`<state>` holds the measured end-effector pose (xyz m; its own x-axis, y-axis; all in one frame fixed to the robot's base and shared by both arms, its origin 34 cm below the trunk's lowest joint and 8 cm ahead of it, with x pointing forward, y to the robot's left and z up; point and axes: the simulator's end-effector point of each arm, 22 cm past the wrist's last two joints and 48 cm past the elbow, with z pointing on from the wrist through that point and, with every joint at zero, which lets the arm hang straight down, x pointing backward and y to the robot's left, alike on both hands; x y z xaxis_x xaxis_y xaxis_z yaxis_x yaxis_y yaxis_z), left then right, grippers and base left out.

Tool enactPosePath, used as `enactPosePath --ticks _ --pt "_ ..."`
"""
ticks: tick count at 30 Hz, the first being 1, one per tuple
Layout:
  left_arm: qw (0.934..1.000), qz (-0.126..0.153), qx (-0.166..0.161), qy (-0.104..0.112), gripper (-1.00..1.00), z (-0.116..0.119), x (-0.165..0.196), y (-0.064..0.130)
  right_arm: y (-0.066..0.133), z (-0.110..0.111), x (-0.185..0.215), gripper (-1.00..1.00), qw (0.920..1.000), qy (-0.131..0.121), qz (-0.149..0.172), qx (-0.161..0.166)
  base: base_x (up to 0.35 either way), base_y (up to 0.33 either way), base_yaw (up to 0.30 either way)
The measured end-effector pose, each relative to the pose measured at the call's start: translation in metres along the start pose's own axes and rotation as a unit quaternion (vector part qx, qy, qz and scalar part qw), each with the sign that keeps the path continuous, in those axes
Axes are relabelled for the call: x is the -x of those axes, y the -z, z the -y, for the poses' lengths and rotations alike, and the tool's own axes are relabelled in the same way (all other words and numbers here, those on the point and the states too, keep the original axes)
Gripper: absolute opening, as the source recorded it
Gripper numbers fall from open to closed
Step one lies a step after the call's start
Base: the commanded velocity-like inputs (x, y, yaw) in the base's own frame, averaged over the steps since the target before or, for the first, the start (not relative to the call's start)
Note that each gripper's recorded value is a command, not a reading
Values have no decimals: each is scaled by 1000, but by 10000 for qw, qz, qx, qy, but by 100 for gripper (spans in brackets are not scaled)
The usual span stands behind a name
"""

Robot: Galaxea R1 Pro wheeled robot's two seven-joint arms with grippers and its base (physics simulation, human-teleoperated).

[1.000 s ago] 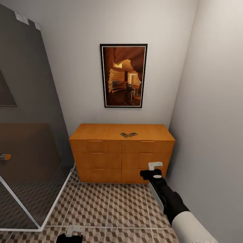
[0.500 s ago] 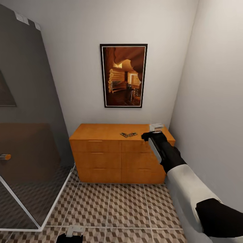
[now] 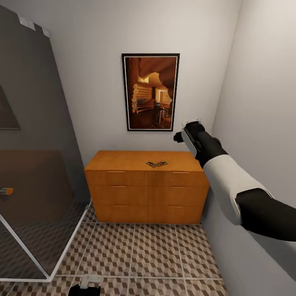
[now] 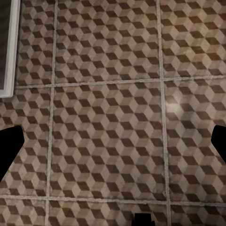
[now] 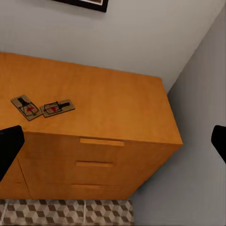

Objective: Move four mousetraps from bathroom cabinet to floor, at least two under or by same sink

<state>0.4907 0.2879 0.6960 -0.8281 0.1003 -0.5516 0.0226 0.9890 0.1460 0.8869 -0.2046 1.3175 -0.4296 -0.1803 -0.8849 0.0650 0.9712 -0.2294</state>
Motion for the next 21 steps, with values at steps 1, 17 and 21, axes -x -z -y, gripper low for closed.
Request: enactPosePath --ticks 1,17,21 --pt "10000 0 0 0 100 0 0 0 0 -4 1 100 10000 11 -11 56 0 0 0" --pt "10000 1 1 3 100 0 0 0 8 -68 4 100 9894 75 -9 1449 0 0 0" --pt "10000 0 2 3 100 0 0 0 9 -74 3 100 9872 132 -12 1591 0 0 0"
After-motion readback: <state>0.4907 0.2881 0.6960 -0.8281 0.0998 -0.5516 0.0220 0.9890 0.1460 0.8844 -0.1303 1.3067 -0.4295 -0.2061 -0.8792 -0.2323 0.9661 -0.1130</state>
